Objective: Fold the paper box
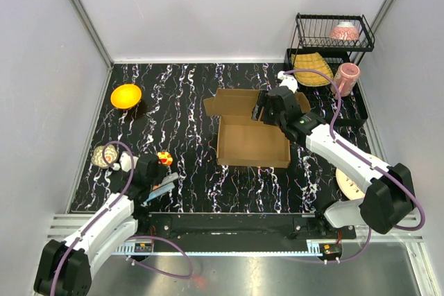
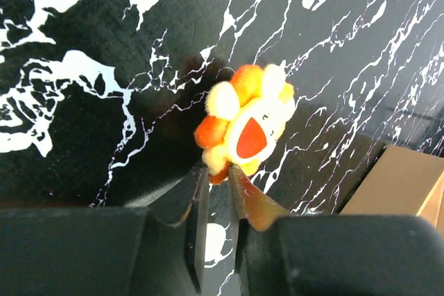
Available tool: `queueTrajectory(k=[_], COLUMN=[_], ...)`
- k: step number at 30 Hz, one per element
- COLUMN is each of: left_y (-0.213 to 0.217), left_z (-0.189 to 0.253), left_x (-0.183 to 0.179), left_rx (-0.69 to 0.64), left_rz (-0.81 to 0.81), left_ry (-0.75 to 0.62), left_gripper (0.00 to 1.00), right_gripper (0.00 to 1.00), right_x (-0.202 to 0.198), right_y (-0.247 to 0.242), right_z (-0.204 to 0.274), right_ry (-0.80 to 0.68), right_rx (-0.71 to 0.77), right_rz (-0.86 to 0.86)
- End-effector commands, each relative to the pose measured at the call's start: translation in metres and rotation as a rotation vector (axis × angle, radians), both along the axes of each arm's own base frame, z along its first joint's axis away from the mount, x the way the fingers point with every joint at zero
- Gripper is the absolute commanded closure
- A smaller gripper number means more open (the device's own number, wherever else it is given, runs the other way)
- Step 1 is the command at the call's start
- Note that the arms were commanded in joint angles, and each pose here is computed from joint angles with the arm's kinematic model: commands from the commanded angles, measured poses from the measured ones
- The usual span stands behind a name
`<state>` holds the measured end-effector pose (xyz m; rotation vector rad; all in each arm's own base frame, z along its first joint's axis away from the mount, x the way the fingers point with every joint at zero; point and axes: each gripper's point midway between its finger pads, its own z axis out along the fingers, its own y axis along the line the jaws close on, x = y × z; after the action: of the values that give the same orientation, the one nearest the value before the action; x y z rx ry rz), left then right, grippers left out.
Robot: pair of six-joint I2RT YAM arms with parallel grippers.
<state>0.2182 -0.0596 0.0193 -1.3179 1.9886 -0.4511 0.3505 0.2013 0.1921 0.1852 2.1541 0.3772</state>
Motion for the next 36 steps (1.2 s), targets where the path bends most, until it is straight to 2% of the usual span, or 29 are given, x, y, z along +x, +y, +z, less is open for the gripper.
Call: queueTrajectory(k=[1,2,4,5,11,14,18,19,21,23,36], left_y=[0.008,0.007,0.006,0.004,-0.017,-0.046,-0.121,-0.139,-0.175,-0.206,-0.315], left_z=[0.003,0.008,0.016,0.034,0.114,0.136,0.169,0.170,0.173,0.158,0.145], left_x=[0.003,0.005,0.005,0.010,0.025,0.030,0.028,0.030,0.022,0.021,0.070], left_rx=[0.013,0.015,0.024,0.022,-0.007,-0.013,-0.033,0.004,-0.017,-0.018,0.015], left_rz=[0.036,0.027,0.006,-0.012,-0.107,-0.199,-0.433,-0.488,-0.571,-0.648,-0.840], left_ry=[-0.037,-0.057,-0.071,-0.125,-0.309,-0.342,-0.421,-0.410,-0.430,-0.389,-0.350], left_gripper=[0.85,0.91,0.96,0.98,1.00,1.00,1.00,1.00,1.00,1.00,0.99], right_gripper=[0.27,0.27,0.28,0.28,0.28,0.28,0.28,0.28,0.28,0.28,0.27], right_x=[0.009,0.009,0.008,0.007,0.006,0.007,0.007,0.007,0.008,0.008,0.008], right_y=[0.001,0.001,0.001,0.001,-0.005,-0.006,-0.009,-0.010,-0.013,-0.015,-0.015], right_z=[0.012,0.013,0.014,0.015,0.028,0.027,0.033,0.036,0.040,0.043,0.036], right_ry=[-0.042,-0.044,-0.042,-0.042,-0.059,-0.051,-0.054,-0.057,-0.066,-0.070,-0.040], right_rx=[0.015,0.018,0.023,0.023,0.017,0.004,-0.001,-0.004,-0.015,-0.026,-0.045], right_rz=[-0.007,-0.006,-0.004,-0.004,-0.020,-0.029,-0.039,-0.042,-0.049,-0.053,-0.053])
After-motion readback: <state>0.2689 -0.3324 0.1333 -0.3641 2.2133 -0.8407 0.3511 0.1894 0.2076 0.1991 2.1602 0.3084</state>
